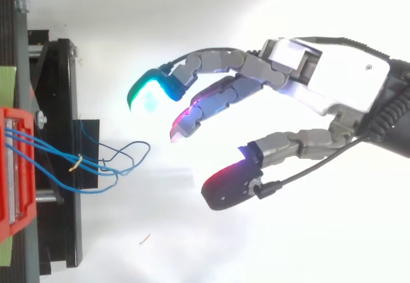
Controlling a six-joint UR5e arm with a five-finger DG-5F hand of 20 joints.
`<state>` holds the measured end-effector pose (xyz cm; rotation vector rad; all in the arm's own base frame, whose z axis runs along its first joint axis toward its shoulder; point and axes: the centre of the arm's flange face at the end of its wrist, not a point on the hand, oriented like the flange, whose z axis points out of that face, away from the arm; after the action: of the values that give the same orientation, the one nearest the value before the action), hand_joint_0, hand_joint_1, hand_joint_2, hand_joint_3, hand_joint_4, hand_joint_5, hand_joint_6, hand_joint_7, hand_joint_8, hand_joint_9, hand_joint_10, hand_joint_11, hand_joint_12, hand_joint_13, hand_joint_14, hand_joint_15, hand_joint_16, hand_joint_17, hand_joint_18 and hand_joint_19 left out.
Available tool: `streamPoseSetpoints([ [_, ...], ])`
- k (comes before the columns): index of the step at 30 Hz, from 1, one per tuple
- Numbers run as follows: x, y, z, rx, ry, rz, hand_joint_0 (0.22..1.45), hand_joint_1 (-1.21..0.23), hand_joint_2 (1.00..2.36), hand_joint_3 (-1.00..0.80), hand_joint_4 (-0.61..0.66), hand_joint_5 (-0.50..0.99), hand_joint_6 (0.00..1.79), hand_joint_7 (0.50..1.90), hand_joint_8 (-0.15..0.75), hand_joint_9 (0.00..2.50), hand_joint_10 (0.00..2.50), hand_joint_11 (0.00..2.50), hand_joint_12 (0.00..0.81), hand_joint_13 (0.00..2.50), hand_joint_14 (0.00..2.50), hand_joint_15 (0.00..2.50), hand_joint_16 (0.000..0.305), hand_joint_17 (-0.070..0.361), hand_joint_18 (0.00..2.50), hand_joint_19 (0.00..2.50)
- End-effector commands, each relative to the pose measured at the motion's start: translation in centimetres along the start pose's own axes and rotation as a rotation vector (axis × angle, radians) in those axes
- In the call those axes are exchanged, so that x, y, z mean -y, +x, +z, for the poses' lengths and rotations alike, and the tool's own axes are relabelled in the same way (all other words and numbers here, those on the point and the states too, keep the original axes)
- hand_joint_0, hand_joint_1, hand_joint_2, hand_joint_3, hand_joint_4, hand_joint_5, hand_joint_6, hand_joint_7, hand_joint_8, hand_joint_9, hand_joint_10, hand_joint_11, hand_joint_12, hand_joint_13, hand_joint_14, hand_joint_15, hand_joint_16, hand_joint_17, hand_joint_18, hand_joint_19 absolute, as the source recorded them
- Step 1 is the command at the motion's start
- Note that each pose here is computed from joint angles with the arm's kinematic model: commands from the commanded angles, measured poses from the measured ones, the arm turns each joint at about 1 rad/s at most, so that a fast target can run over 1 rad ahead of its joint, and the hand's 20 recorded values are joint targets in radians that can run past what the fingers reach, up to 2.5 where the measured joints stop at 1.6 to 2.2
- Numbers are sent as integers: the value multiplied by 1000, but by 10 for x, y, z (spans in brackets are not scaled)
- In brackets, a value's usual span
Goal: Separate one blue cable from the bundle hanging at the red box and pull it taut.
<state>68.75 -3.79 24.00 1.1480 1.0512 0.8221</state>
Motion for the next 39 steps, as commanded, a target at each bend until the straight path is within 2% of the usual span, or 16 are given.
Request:
streamPoseSetpoints([
  [1, 13, 6, 5, -5, 11, 0, 571, -686, 1000, -500, 244, -163, 502, 781, 327, 899, 10, 406, 327, 817, 12, 321, 31, 70, 672, 343],
  [2, 10, 8, 10, -3, 4, 14, 571, -686, 1000, -500, 244, -163, 502, 778, 329, 898, 10, 410, 326, 817, 12, 315, 31, 70, 672, 340],
  [9, 6, 9, 13, 0, -1, 8, 571, -691, 1000, -500, 245, -163, 502, 783, 327, 897, 12, 408, 328, 818, 11, 311, 31, 70, 673, 340],
  [12, 20, 15, 17, -11, 9, 9, 570, -691, 1000, -500, 246, -163, 502, 778, 327, 899, 10, 403, 327, 818, 13, 308, 31, 70, 674, 343],
  [13, 29, 20, 19, -20, 14, 7, 570, -691, 1000, -500, 244, -163, 502, 781, 325, 898, 12, 405, 328, 818, 11, 314, 31, 70, 674, 343],
  [16, 25, 26, 26, -34, 0, 23, 571, -692, 1000, -500, 244, -163, 502, 781, 327, 898, 10, 410, 328, 818, 12, 321, 31, 70, 674, 342],
  [17, 31, 28, 27, -36, 4, 22, 571, -692, 1000, -500, 243, -163, 502, 780, 326, 898, 10, 413, 328, 818, 13, 310, 31, 70, 674, 343],
  [19, 30, 34, 32, -42, -6, 25, 571, -691, 1000, -500, 247, -163, 502, 781, 327, 898, 10, 410, 327, 820, 11, 311, 31, 70, 675, 343],
  [23, 41, 44, 39, -55, -9, 33, 571, -697, 1000, -500, 243, -163, 502, 780, 326, 897, 10, 412, 329, 822, 12, 321, 31, 70, 674, 348],
  [39, 38, 47, 42, -53, -29, 41, 597, -730, 1000, -500, 252, -156, 503, 817, 321, 898, 13, 422, 330, 814, 13, 325, 31, 70, 666, 348],
])
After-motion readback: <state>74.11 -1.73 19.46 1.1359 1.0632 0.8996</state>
